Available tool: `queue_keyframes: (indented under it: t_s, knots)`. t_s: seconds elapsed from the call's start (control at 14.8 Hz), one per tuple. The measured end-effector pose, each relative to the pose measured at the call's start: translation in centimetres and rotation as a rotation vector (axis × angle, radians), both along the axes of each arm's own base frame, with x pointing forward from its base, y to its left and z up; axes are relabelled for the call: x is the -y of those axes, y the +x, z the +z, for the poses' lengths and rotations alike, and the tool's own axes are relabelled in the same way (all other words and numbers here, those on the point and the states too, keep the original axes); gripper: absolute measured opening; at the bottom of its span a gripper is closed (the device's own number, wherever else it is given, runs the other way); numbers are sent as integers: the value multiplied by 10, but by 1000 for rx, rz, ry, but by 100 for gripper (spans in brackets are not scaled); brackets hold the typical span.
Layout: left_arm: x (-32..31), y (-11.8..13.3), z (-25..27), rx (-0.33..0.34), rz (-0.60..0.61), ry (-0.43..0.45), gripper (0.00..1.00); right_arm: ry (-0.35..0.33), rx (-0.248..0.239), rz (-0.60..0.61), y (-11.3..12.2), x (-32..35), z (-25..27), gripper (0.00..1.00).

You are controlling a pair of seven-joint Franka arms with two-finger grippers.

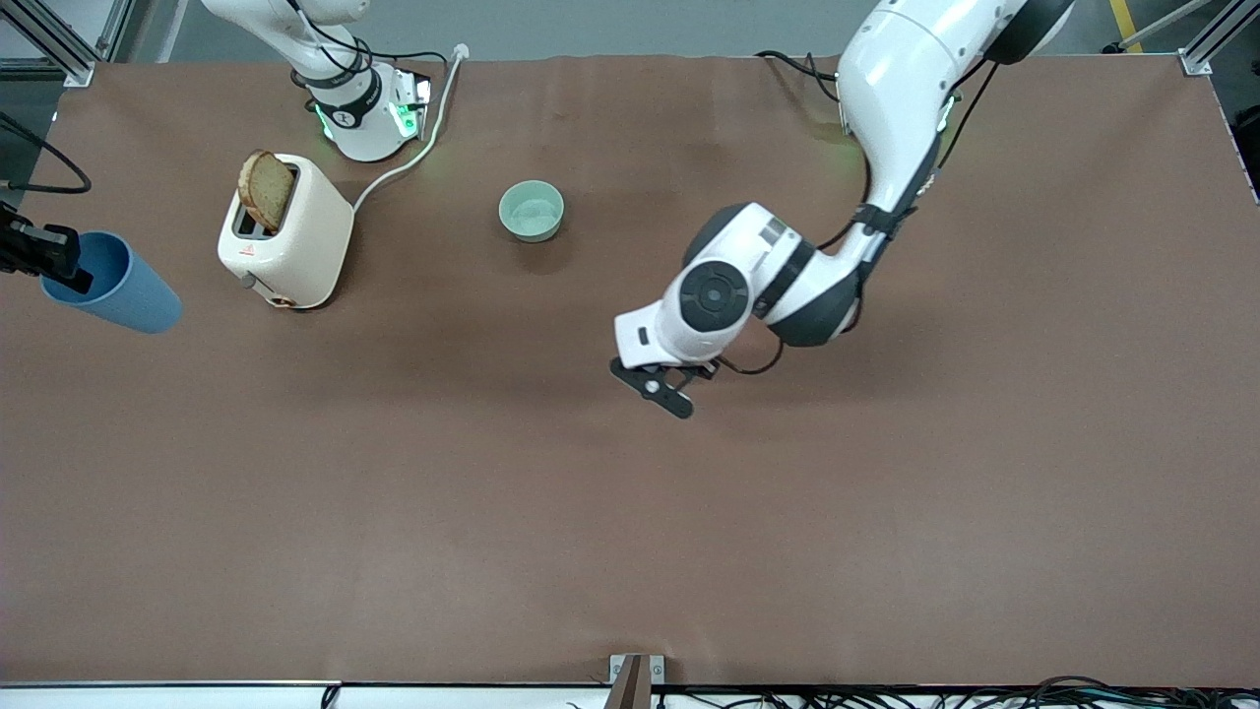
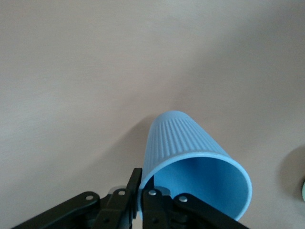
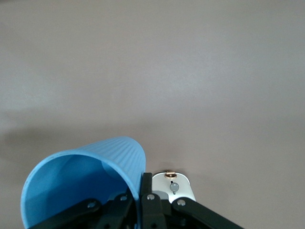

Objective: Stack blue cups with both arms
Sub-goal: 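Carry the blue cup to the table center with the left gripper and release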

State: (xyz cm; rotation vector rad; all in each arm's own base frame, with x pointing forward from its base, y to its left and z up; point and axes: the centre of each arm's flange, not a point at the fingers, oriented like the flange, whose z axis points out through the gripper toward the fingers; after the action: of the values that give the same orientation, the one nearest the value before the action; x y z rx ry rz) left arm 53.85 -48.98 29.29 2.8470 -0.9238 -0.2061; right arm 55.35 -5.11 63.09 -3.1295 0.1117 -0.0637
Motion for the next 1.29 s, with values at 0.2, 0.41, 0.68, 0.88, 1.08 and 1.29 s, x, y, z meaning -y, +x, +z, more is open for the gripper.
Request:
queue_keyframes:
  t_s: [0.2,0.41,0.68,0.88,1.08,1.29]
  knots:
    - [20,-18,-25,-16,-31,8,5,1,-8,-2,0,1,-1,4]
    - [21,-21,-32,-24,-36,14,5,1,-11,-3,0,1,-2,4]
    - [20,-21,-45,-38,-35,24,16,1,-12,-8,-1,4,-2,4]
    - [19,-21,-48,-42,-34,27,30,1,-12,-10,-1,6,-3,4]
    - [21,-18,-43,-33,-32,19,56,1,-12,-10,-1,6,-3,4]
    - [21,-9,-11,8,-24,-12,85,3,-10,1,0,0,-2,4]
